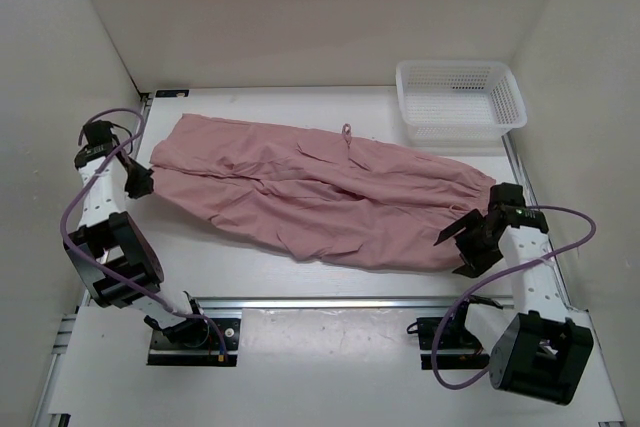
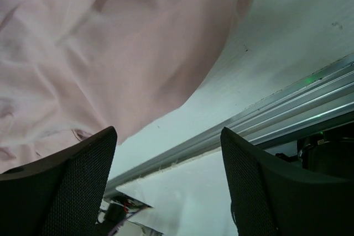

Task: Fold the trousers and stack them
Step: Fold the trousers

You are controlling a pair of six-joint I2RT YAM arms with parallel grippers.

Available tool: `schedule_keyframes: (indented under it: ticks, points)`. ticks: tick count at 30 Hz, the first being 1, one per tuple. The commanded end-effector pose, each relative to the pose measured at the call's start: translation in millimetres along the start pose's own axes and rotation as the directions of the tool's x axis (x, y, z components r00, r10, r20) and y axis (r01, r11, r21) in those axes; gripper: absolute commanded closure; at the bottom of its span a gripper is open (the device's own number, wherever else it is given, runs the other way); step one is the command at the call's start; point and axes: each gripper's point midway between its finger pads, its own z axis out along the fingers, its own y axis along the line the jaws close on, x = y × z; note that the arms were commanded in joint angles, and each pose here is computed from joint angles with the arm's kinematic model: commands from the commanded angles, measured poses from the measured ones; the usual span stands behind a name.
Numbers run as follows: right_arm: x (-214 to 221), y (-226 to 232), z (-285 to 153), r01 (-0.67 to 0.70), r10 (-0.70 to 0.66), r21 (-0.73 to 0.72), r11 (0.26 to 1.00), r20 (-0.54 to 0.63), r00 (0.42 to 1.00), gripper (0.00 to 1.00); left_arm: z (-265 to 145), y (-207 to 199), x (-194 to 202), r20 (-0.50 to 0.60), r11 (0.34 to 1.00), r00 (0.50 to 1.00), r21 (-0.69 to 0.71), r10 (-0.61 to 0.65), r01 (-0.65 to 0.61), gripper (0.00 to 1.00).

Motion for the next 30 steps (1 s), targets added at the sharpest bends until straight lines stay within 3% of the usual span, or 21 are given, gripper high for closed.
schedule_keyframes:
  ticks: [1,13,14,15,17,18,23,30]
  points:
    - [-16,0,8,-0.064,0.062,0.023,0.998,0.069,0.996,0.22,-14,-16,-9,0.038,0.997,0.999,0.066,0.022,-0.025,0.9]
    - [-38,-17,50,-0.136,0.121,0.095,0.986,0.151,0.981,0.47,-20,-32,-4,0.032,0.994,0.998,0.096,0.046,-0.049,0.9]
    - [-41,-19,53,-0.137,0.119,0.101,0.985,0.168,0.979,0.52,-20,-36,-1,0.025,0.993,0.999,0.108,0.045,-0.047,0.9]
    - [-47,-19,54,-0.137,0.116,0.102,0.985,0.19,0.975,0.68,-23,-39,-5,0.035,0.992,0.998,0.115,0.044,-0.048,0.9]
    - [-59,-17,51,-0.131,0.104,0.104,0.986,0.23,0.967,0.84,-34,-49,-9,0.041,0.985,0.998,0.163,0.045,-0.051,0.9]
    - [-69,-7,37,-0.115,0.087,0.096,0.989,0.256,0.963,1.0,-39,-56,-12,0.043,0.98,0.998,0.194,0.045,-0.053,0.9]
    - [-105,12,-28,-0.039,-0.011,0.113,0.993,0.412,0.911,1.0,-82,-77,-44,0.119,0.968,0.991,0.236,0.06,-0.087,0.9]
    - [-99,12,-84,0.02,-0.079,0.131,0.991,0.46,0.884,1.0,-121,-94,-66,0.185,0.95,0.982,0.295,0.05,-0.104,0.9]
